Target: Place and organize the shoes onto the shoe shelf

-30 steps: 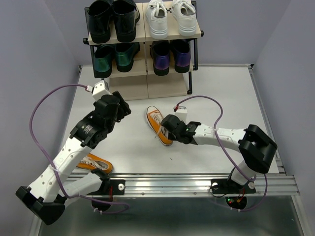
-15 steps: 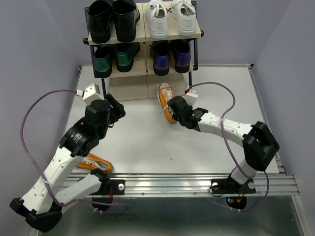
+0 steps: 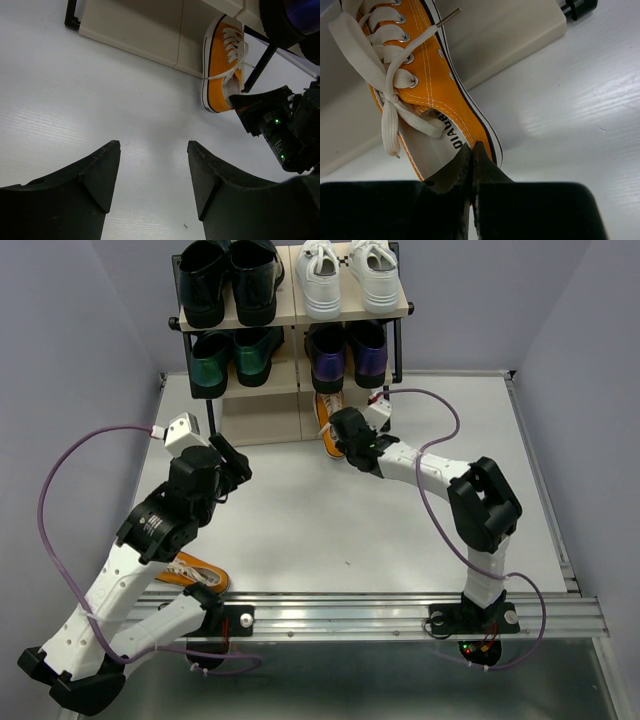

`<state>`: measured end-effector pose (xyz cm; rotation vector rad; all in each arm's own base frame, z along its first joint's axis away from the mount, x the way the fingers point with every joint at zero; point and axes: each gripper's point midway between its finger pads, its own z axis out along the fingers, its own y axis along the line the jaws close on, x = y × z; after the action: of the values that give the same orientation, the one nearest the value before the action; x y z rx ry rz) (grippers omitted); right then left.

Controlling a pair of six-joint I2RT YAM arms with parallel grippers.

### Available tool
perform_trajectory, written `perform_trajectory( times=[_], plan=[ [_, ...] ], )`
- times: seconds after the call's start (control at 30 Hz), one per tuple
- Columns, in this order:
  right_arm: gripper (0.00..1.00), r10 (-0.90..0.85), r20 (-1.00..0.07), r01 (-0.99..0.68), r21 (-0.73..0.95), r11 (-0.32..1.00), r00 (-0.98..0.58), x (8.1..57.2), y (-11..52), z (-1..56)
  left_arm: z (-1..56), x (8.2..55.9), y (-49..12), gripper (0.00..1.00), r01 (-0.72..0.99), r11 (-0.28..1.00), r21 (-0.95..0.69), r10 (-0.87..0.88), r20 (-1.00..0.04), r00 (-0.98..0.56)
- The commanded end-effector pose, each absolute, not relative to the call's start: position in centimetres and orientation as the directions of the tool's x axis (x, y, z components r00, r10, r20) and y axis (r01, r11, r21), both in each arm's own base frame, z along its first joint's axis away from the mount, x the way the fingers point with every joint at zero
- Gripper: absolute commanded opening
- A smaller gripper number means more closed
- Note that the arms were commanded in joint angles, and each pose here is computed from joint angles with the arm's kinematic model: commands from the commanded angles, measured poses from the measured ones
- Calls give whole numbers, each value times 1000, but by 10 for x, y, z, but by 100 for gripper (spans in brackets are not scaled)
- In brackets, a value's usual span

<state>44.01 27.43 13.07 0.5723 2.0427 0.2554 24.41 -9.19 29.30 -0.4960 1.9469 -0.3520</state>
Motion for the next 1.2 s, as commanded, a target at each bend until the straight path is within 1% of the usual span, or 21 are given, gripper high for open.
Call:
perform_trajectory(
  times=[0.0,0.13,0.33,0.6,0.63,0.67,0.7,0.73,0.77,1.0,1.07,1.1,1.13,1.17],
  plan=[
    [1,652,-720,238,607,758,-237,484,291,194,310,243,-86,66,-180,860,-477,-510,-797,-324],
    [1,657,-718,203,625,754,-228,497,305,195,308,242,-86,67,-178,869,-461,-494,-802,-336],
    [1,678,-696,198,649,735,-238,512,316,184,307,235,-78,67,-194,870,-454,-493,-804,-332],
    [1,719,-670,202,690,695,-184,528,317,180,301,223,-69,67,-215,855,-472,-518,-791,-326],
    [7,719,-669,200,690,695,-188,527,318,177,301,221,-67,67,-222,855,-469,-518,-790,-327],
    [30,722,-667,183,698,692,-183,528,320,181,301,220,-66,67,-225,854,-469,-520,-789,-326],
    [41,724,-664,177,703,689,-183,527,320,182,302,219,-64,67,-229,851,-472,-524,-790,-320],
    [52,720,-666,178,698,694,-193,525,319,178,301,218,-63,67,-232,851,-471,-524,-790,-319],
    [58,726,-662,171,706,688,-189,523,318,183,301,218,-63,67,-232,850,-473,-526,-789,-318],
    [61,703,-660,129,699,704,-265,494,313,179,287,222,-69,67,-233,854,-465,-520,-784,-338],
    [62,704,-647,92,714,694,-293,482,314,188,283,225,-72,67,-232,856,-463,-517,-783,-346],
    [62,691,-648,102,702,705,-319,474,310,175,282,227,-74,67,-228,858,-461,-514,-782,-353],
    [67,689,-645,94,704,704,-331,469,309,173,281,228,-75,67,-229,858,-461,-514,-783,-351],
    [67,690,-637,64,717,694,-344,463,311,182,280,229,-75,67,-229,859,-459,-512,-783,-353]
  ],
)
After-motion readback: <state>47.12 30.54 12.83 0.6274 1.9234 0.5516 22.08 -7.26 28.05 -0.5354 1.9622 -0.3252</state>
